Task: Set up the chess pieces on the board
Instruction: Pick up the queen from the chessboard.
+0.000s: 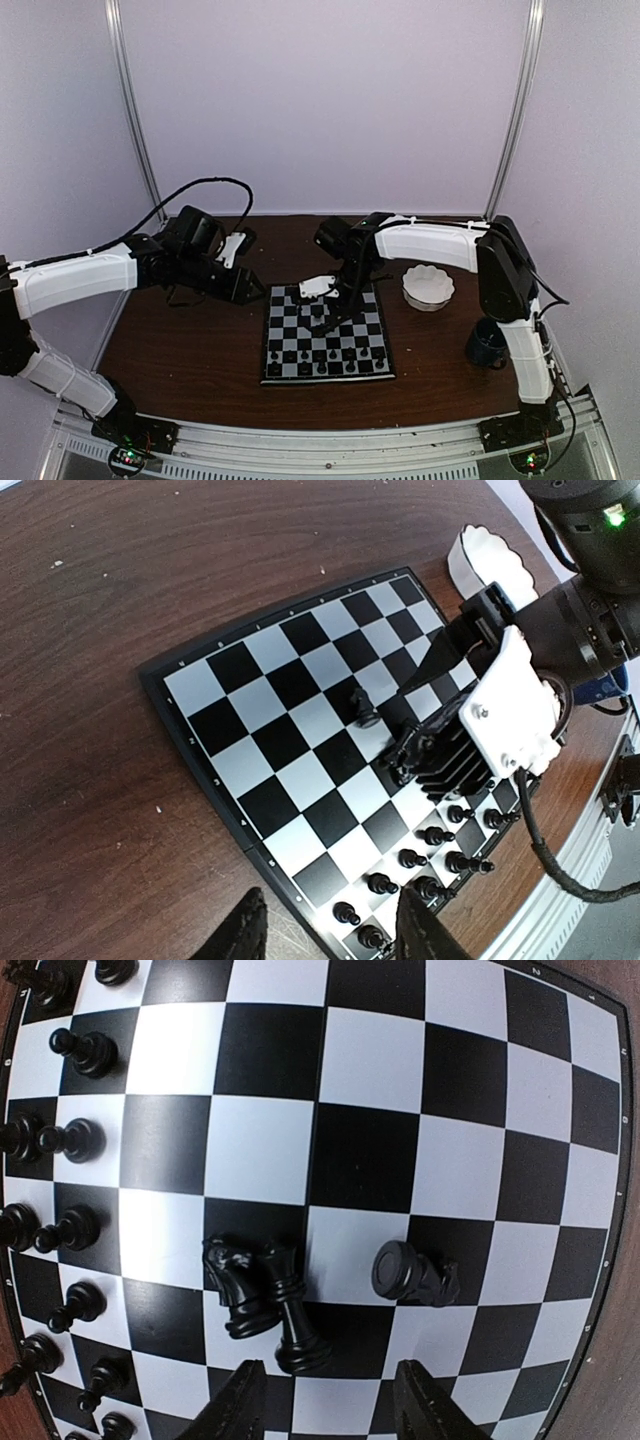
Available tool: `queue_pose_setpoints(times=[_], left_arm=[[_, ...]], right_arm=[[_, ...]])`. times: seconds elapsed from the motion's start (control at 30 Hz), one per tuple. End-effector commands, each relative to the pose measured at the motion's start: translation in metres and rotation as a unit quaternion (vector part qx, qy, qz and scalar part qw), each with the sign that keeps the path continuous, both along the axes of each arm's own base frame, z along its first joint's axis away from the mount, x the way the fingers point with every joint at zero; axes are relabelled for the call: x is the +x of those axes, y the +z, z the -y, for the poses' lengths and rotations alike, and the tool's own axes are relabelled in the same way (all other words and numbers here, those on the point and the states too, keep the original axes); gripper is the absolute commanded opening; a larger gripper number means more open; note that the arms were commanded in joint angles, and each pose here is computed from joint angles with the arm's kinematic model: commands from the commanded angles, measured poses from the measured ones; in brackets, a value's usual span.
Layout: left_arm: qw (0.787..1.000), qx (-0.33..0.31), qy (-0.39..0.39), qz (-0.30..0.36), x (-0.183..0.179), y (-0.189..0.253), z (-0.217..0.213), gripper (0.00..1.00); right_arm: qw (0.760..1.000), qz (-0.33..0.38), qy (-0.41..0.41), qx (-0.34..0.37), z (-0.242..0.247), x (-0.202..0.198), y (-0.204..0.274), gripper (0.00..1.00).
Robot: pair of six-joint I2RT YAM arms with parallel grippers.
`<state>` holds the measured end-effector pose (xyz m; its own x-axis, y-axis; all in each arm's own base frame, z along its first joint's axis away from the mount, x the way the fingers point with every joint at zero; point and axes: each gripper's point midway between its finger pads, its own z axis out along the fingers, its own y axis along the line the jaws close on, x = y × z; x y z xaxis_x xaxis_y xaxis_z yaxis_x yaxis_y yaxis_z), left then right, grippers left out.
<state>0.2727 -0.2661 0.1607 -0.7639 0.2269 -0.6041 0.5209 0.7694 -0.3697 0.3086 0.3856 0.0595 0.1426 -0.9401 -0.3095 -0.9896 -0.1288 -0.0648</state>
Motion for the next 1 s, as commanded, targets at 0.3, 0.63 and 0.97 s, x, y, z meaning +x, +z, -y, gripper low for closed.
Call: queue_pose_setpoints(times=[0.3, 0.63, 0.97], left_arm=[[1.0, -0.005, 0.015, 0.019, 0.002, 0.01, -0.004, 0.44], [0.999, -0.033, 0.038, 0.007, 0.008, 0.005, 0.002, 0.44], [0.993, -0.086, 0.069, -0.034, 0.018, -0.007, 0.027, 0.44]], right_arm=[[0.999, -0.026, 0.026, -0.006, -0.007, -0.01, -0.018, 0.38], [0.999, -0.039, 0.001, -0.001, -0.007, -0.011, -0.018, 0.17], [0.993, -0.069, -0.062, 0.077, 0.006, -0.004, 0.031, 0.13]])
